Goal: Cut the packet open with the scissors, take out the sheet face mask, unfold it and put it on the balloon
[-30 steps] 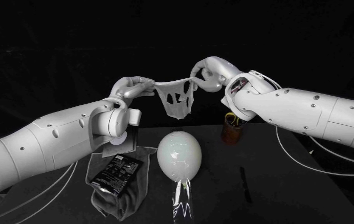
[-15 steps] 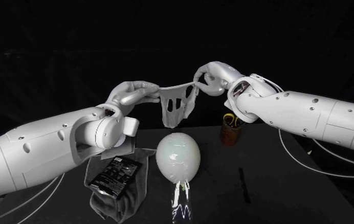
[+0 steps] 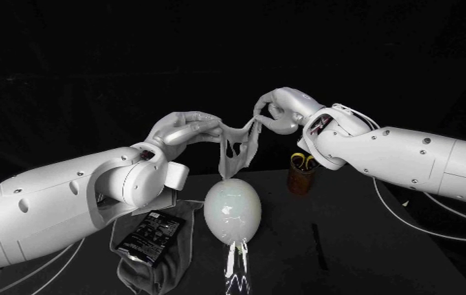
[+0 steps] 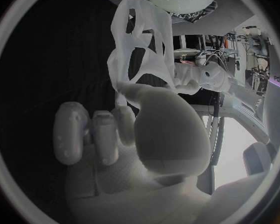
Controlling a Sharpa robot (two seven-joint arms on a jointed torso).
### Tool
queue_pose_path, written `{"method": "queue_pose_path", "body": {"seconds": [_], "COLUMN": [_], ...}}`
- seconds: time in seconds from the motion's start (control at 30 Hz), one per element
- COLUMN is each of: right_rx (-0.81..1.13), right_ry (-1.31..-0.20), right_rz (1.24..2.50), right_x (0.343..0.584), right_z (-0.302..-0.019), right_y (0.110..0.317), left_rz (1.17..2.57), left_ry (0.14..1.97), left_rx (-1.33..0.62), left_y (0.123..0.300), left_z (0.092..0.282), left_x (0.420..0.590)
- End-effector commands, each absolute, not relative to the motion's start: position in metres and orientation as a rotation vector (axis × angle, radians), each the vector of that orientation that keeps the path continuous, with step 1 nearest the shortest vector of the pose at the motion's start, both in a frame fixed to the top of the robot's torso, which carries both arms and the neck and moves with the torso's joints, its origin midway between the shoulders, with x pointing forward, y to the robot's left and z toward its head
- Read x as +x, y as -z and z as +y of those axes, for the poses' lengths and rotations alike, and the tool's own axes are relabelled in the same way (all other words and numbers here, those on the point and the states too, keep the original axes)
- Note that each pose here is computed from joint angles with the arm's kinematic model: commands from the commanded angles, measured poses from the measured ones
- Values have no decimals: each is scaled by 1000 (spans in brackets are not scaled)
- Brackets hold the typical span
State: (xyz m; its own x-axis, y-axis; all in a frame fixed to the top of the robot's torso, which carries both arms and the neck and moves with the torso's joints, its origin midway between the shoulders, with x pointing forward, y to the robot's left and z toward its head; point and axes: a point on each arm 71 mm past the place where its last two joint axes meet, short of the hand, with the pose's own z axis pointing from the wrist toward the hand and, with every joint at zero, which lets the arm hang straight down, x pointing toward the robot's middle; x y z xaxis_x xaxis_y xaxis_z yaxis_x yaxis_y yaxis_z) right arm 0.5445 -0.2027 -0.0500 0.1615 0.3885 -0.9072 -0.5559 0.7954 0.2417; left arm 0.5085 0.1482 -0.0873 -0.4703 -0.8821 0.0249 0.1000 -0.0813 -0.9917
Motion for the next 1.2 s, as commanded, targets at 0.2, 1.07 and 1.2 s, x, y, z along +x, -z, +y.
{"method": "queue_pose_path", "body": {"seconds": [0.2, 1.07, 1.2], "right_rx": [-169, -129, -254], "right_ry": [-664, -678, -672], "right_rz": [1201, 1090, 1048], "right_x": [546, 587, 586], "right_z": [-202, -162, -154], "right_y": [50, 59, 58], "left_rz": [1437, 1474, 1472], "left_ry": [1704, 1786, 1780], "left_rx": [-898, -1074, -1097], "left_y": [86, 105, 110], "left_z": [146, 133, 128], "left_x": [506, 508, 514]}}
